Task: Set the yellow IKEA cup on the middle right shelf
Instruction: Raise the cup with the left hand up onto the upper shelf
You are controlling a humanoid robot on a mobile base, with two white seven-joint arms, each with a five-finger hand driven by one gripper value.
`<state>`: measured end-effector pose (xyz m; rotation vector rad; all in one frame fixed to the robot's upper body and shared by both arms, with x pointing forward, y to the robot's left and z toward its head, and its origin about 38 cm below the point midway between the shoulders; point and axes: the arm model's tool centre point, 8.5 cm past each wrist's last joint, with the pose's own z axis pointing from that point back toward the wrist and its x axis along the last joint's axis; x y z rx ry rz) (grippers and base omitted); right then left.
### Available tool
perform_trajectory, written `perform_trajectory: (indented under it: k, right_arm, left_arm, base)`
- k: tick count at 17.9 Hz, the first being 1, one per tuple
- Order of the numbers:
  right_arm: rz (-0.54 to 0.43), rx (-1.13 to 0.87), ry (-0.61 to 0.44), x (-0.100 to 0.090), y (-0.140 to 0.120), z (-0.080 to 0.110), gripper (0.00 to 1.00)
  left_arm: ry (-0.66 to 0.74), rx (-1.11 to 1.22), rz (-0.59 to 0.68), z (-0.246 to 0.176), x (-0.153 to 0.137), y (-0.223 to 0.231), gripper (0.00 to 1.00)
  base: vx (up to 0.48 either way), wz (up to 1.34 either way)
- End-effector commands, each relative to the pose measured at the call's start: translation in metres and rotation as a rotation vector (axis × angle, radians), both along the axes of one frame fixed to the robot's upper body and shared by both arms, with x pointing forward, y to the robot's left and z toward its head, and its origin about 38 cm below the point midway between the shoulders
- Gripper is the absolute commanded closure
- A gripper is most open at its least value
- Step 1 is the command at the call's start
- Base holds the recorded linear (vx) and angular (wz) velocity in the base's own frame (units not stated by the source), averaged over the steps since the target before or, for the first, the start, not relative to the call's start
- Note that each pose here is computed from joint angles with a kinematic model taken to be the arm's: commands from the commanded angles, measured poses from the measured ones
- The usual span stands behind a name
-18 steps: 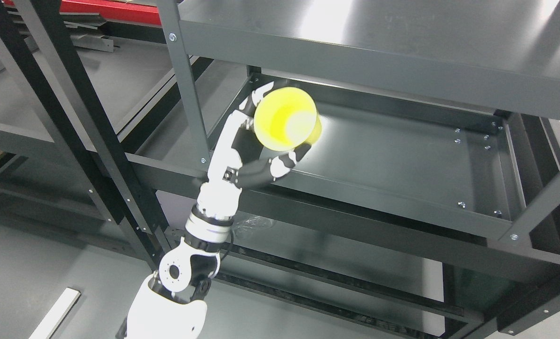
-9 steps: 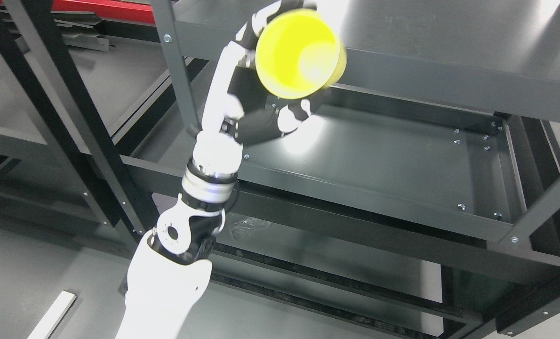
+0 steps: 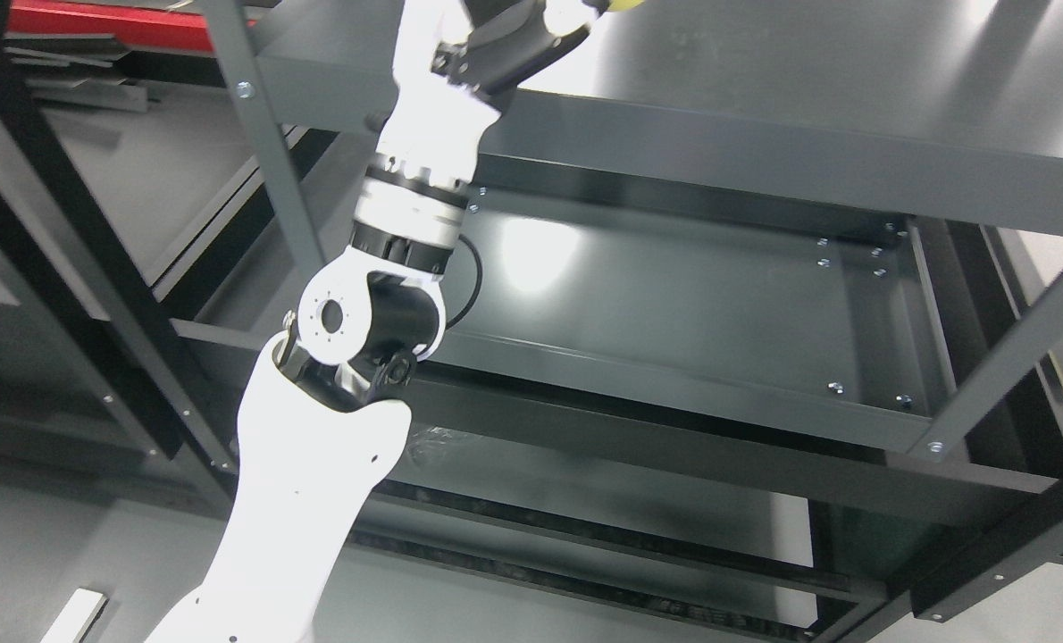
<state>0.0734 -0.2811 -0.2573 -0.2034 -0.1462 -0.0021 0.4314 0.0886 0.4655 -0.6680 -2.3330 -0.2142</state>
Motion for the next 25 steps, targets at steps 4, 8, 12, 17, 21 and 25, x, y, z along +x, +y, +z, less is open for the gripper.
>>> perform_trajectory:
  k: [4, 8, 12, 17, 21, 25]
  right_arm:
    - [-0.008, -0.012, 0.013, -0.009, -0.010, 0.000, 0.01]
    - [-0.008, -0.012, 0.013, -0.009, -0.010, 0.000, 0.01]
    - [-0.008, -0.012, 0.013, -0.009, -0.010, 0.000, 0.01]
    - [-0.008, -0.012, 0.013, -0.009, -0.010, 0.000, 0.01]
    - [-0.008, -0.012, 0.013, -0.009, -0.010, 0.000, 0.01]
    - [-0.008, -0.012, 0.013, -0.009, -0.010, 0.000, 0.01]
  left_arm:
    - [0.255, 0.199, -0.019, 0.013, 0.009, -0.042, 1.00]
    - [0.334, 0.213, 0.069, 0.015, 0.017, -0.037, 1.00]
    - [0.406, 0.195, 0.165, 0.013, 0.026, -0.026, 0.99]
    - [0.403, 0.209, 0.177, 0.011, 0.026, -0.028, 0.78]
    - [0.402, 0.215, 0.200, 0.009, 0.027, -0.027, 0.50]
    - [0.393, 0.215, 0.242, 0.010, 0.029, -0.020, 0.32]
  base:
    - [0.050, -0.15]
    - [0.049, -0.15]
    - [0.009, -0.04]
    - [0.004, 0.01]
    - [0.012, -0.03]
    - [0.024, -0.05]
